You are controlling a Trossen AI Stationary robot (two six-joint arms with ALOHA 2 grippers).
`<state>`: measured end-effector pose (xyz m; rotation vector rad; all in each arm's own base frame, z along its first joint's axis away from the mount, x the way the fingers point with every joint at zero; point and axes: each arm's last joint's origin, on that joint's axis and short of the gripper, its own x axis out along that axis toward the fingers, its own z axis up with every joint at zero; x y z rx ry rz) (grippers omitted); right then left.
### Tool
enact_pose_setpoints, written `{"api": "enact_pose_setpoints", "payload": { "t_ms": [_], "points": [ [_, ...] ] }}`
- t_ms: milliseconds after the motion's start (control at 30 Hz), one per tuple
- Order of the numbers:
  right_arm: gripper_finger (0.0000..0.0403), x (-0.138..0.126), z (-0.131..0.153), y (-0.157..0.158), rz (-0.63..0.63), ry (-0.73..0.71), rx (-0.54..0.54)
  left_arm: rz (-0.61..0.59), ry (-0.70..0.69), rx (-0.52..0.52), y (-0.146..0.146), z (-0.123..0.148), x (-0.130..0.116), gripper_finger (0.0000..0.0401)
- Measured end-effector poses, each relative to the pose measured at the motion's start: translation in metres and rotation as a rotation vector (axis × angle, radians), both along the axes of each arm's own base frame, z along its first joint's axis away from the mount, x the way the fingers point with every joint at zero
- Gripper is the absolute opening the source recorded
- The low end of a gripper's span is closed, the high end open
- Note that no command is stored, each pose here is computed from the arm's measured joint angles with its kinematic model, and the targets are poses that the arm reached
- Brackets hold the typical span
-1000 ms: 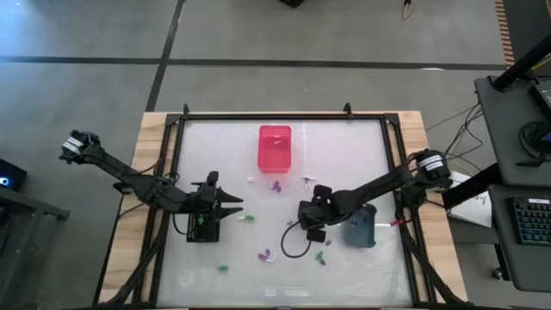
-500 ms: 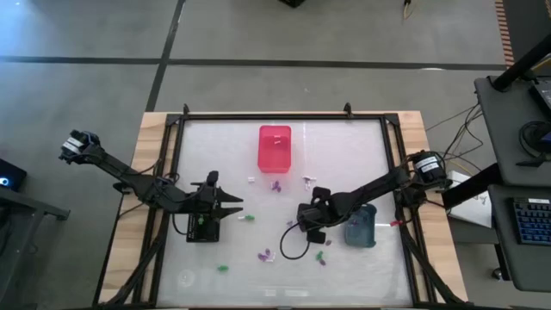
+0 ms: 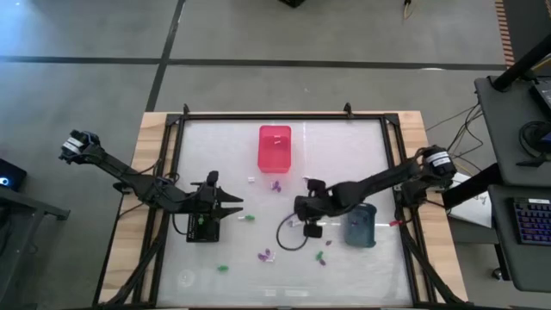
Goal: Sort Halloween decoration
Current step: Put the bone toy into the red bin
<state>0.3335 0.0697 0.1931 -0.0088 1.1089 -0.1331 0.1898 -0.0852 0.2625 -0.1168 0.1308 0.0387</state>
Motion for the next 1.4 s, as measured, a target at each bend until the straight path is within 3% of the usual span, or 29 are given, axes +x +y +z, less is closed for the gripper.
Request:
{"api": "enact_pose_setpoints", "payload": {
  "t_ms": [367,700,933,1400],
  "points": [
    [0.0009,0.034,0.056,-0.080,0.063,-0.138,-0.136,-0.001,-0.005,0.002,0.000,0.001,0.000,0.0093],
    [0.0009,0.039,0.070,-0.162,0.025,-0.251,-0.254,0.000,-0.006,0.001,0.000,0.001,0.000,0.0093],
    [0.0009,0.049,0.054,-0.199,0.013,-0.315,-0.220,0.026,-0.015,0.021,0.001,0.002,0.000,0.0093],
    [0.0009,0.070,-0.006,-0.224,0.028,-0.177,-0.153,0.049,-0.015,0.032,0.002,0.001,0.000,0.0093]
  ]
}}
